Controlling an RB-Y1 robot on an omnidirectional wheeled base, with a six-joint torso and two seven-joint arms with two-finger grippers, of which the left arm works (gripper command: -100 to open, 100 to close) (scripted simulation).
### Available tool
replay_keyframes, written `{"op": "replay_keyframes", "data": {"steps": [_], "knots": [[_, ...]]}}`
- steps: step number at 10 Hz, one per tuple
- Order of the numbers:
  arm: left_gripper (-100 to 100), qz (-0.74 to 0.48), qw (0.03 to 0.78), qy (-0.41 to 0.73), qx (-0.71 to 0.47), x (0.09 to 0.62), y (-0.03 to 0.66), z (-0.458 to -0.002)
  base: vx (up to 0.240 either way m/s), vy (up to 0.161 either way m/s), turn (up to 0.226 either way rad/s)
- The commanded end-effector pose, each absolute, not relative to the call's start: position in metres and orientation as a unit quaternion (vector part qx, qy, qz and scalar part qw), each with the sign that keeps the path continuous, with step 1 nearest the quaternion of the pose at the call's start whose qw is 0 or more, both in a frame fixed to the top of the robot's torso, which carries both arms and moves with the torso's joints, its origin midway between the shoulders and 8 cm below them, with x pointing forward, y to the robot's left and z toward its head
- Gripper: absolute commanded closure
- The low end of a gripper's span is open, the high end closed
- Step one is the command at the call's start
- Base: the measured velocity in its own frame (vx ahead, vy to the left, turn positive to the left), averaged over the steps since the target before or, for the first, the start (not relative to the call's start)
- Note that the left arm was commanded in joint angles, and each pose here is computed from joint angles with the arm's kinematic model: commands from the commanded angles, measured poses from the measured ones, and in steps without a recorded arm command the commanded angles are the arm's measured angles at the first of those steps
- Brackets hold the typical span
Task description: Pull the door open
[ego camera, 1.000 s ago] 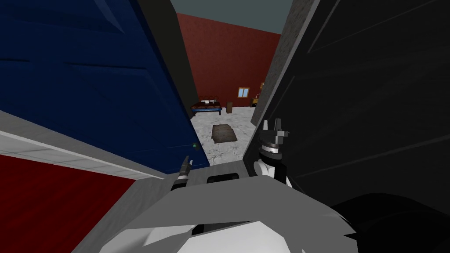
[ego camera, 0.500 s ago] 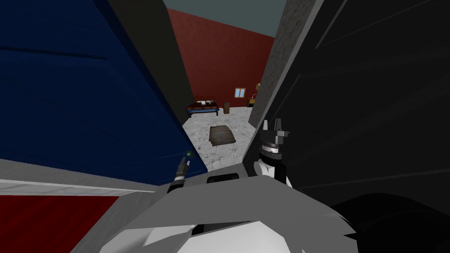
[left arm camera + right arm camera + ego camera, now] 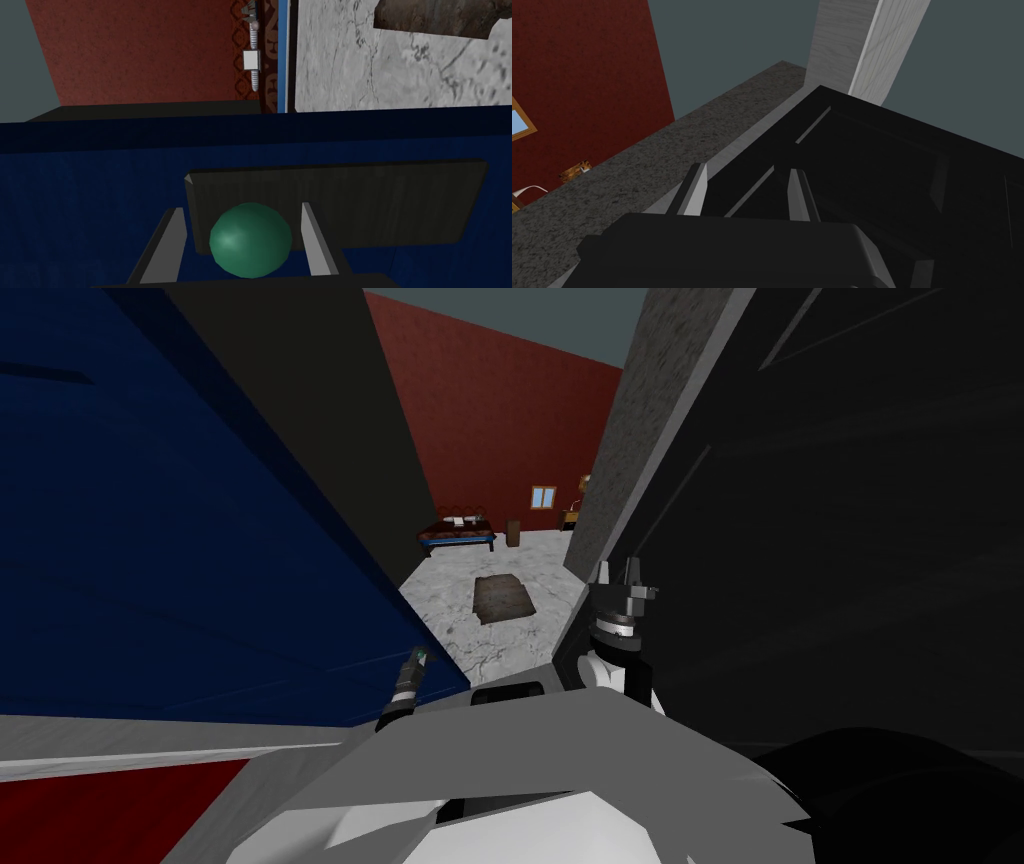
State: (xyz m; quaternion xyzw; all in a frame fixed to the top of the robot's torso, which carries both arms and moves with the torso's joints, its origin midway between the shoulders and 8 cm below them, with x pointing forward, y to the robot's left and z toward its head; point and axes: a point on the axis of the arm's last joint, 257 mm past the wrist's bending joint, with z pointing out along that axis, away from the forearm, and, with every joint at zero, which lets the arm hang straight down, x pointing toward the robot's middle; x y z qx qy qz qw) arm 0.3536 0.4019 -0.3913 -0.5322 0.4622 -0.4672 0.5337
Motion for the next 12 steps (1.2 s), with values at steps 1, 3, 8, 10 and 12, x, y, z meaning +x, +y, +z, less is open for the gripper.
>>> {"op": "replay_keyframes", "data": {"steps": [1, 3, 8, 10, 12], "knots": [[100, -0.467, 0.534, 0.463, -0.532, 0.354, 0.402, -0.391, -0.027, -0.004, -0.020], [100, -0.467, 0.534, 0.463, -0.532, 0.354, 0.402, -0.391, -0.007, 0.002, -0.005], [100, -0.475, 0.526, 0.473, -0.524, 0.340, 0.401, -0.392, -0.092, 0.020, -0.078], [100, -0.481, 0.519, 0.481, -0.517, 0.329, 0.401, -0.392, -0.207, 0.040, -0.128], [100, -0.488, 0.513, 0.488, -0.511, 0.318, 0.401, -0.392, -0.208, 0.058, -0.152]]}}
